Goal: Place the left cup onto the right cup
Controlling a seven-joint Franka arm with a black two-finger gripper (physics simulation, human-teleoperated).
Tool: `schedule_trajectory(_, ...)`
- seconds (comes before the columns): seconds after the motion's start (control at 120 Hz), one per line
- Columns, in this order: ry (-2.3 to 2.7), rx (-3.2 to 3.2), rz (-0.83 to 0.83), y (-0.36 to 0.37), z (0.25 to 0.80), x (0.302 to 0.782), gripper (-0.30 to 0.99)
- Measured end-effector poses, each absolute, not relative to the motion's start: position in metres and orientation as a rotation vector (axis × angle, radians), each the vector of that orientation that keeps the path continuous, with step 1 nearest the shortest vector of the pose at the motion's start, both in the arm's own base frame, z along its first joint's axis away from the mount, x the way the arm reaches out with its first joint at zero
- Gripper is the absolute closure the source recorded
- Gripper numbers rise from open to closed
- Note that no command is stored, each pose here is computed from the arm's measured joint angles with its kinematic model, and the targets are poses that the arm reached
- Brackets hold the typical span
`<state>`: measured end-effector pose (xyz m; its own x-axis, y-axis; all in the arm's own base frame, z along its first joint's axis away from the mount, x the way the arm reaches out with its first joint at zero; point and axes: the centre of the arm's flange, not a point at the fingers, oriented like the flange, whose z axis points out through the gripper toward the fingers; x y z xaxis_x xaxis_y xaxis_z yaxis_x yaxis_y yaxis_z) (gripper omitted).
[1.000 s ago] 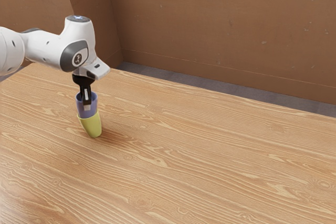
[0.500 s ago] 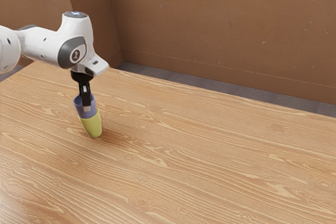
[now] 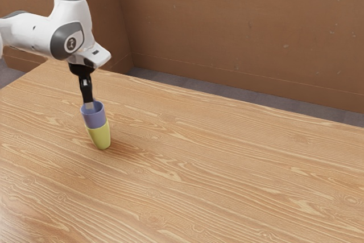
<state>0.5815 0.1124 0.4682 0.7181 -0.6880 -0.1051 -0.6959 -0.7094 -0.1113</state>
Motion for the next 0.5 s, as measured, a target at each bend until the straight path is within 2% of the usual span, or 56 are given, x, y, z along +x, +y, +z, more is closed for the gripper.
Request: schedule_trajectory(0.5,1.214,-2.779,0.021,0.084,0.567,0.566,0.00)
